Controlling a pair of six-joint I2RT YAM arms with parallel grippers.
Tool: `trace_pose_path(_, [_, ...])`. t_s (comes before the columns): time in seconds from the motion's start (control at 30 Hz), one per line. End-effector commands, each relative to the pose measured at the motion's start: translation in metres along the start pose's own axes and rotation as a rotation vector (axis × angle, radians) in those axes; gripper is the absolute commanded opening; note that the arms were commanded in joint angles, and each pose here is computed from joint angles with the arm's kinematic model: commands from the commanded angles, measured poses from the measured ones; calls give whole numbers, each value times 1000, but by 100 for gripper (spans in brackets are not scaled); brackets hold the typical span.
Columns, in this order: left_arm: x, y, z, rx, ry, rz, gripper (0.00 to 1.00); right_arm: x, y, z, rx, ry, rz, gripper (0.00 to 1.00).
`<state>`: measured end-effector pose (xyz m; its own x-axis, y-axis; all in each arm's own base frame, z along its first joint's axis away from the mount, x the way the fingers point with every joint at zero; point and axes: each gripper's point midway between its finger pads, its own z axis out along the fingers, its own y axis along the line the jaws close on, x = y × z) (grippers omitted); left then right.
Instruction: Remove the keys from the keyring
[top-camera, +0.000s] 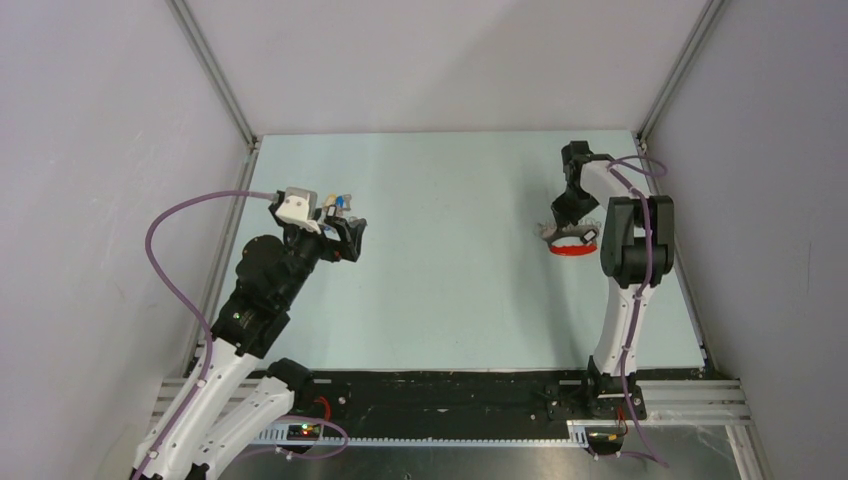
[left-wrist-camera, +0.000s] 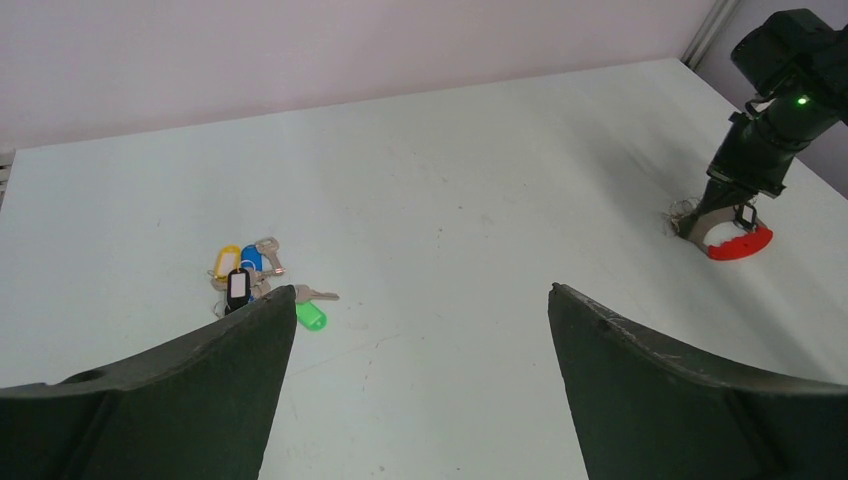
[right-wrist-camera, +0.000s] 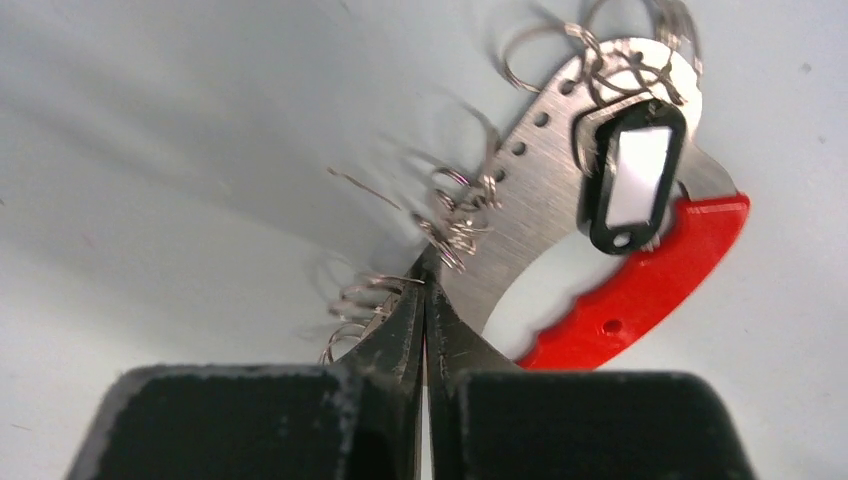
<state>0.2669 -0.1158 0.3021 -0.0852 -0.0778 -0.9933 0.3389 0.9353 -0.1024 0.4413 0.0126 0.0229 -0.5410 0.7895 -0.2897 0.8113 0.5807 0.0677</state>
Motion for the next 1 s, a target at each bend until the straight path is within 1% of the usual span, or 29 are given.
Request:
trace_pose_path(0.0, [-24,-2,-3,1,-60,-15,98,-12,-1,-43,-91,-95,16,0])
trace_pose_path(0.1, [-24,-2,-2,1,-59,-14,98,-8,-1,-57,-120,-128,2,1])
trace_pose_path(0.13, [-24,-2,-2,0,-59,-14,98,-12,0,-63,-133,-153,0,9])
trace_pose_path(0.17, [-24,-2,-3,1,-59,-13,98,-13,1,-66,-136,-169,-15,12])
trace_pose_path(0.2, [-25,-2,-3,1,-60,-13,98,-16,2,-69,-140,-180,-19,23])
trace_pose_path(0.23, [-24,-2,-3,2,-60,-13,98,-19,4,-72,-143,-192,-25,30])
trace_pose_path(0.27, [-24,-2,-3,5,-59,-12,98,-20,3,-72,-139,-194,-29,47])
trace_pose_path(0.3, [-24,-3,-3,6,-58,-12,98,-24,3,-74,-138,-202,-31,56])
trace_pose_path(0.33, [-24,-3,-2,10,-58,-11,98,-25,3,-73,-135,-202,-31,69])
trace_pose_path(0.37, [-23,-4,-2,12,-57,-11,98,-28,2,-73,-139,-197,-31,71])
trace_pose_path(0.43, [-24,-4,-2,17,-56,-11,98,-31,0,-67,-155,-176,-20,73])
trace_pose_path(0.6, [-23,-6,-2,27,-54,-11,98,-31,7,-50,-192,-134,-24,73])
trace_pose_path(0.73, [-24,-7,-2,30,-54,-12,98,-26,13,-30,-161,-90,-39,72])
trace_pose_path(0.83, [-24,-7,-2,28,-54,-11,98,-16,10,-11,-107,-31,-41,67])
trace_pose_path(0.93, [-23,-6,-2,24,-54,-11,98,-17,-4,0,-66,1,-2,62])
trace_pose_path(0.97, [-24,-6,-2,23,-55,-11,98,-16,-4,1,-65,4,0,53])
